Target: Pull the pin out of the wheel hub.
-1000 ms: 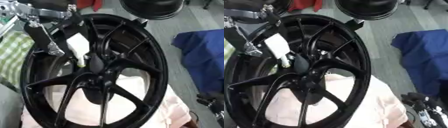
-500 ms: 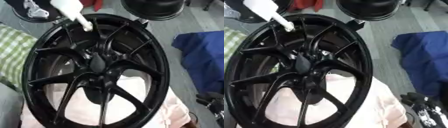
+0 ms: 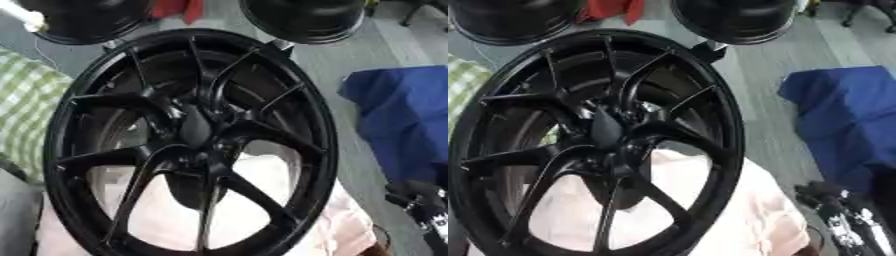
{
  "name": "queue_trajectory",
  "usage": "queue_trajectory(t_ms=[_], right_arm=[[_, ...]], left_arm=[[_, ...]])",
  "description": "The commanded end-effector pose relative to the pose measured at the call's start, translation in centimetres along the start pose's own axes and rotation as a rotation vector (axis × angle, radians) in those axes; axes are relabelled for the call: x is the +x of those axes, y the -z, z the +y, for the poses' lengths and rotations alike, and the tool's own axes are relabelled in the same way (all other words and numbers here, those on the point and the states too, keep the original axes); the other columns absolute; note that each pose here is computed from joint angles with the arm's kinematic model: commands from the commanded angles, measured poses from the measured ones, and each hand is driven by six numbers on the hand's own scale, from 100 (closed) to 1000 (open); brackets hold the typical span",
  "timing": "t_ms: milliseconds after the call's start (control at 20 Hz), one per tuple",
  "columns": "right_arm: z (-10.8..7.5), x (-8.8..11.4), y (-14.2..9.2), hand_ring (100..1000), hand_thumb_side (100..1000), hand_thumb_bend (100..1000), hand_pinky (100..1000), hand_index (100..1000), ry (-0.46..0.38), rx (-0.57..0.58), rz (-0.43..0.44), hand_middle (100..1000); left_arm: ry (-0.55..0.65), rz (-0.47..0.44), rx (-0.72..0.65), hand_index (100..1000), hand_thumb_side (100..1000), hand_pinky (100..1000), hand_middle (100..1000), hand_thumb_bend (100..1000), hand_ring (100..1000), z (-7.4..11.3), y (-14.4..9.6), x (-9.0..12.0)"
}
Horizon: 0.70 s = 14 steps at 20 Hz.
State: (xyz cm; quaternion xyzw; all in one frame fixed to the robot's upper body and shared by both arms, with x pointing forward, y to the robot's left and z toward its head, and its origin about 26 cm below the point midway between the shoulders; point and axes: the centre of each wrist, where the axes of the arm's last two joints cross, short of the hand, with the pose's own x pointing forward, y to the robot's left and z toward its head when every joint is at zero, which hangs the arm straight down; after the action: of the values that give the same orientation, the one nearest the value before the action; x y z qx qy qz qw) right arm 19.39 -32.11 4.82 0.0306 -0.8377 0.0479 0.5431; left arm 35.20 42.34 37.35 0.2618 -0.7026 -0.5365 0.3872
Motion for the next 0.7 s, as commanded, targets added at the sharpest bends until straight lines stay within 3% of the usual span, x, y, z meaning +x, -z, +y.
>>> queue_trajectory(t_ms=[50,150,200,300,400,500,700], right_arm=[[-0.3,0.4,-0.2,819,534,100,832,756,0.006,-0.005,-0.017,652],[-0.4,0.4,-0.3,819,535,100,832,756,0.011,-0.005,-0.018,652],[-0.4,0.4,-0.3,819,536,100,833,756,0.014,-0.005,-0.017,652],[-0.4,0.4,-0.4,819,535,100,833,756,0.019,-0.005,-0.018,652],[-0.5,0.4,-0.5,820,533,100,833,756,0.021,-0.007,-0.021,653],[-0.6,0.4,-0.7,820,533,100,833,756,0.023,-0.009,-0.023,653],[-0.6,0.3,-0.8,820,532,100,833,756,0.026,-0.014,-0.028,653]], left_arm=[[0.027,0.078,-0.025,900,211,925,665,458,764,1.5,-2.3,-0.6],[0.018,0.114,-0.078,945,459,946,743,548,816,0.7,-2.8,-1.4],[0.020,0.138,-0.103,947,539,945,745,526,815,0.3,-3.0,-1.8],[0.015,0.168,-0.125,932,616,940,743,484,808,-0.2,-3.2,-2.2],[0.008,0.170,-0.114,897,608,919,720,393,787,-0.2,-3.3,-2.3],[0.007,0.180,-0.056,849,538,898,654,281,745,0.0,-3.4,-2.1],[-0.077,0.084,0.193,821,472,885,562,133,653,-0.1,-3.1,-0.7]])
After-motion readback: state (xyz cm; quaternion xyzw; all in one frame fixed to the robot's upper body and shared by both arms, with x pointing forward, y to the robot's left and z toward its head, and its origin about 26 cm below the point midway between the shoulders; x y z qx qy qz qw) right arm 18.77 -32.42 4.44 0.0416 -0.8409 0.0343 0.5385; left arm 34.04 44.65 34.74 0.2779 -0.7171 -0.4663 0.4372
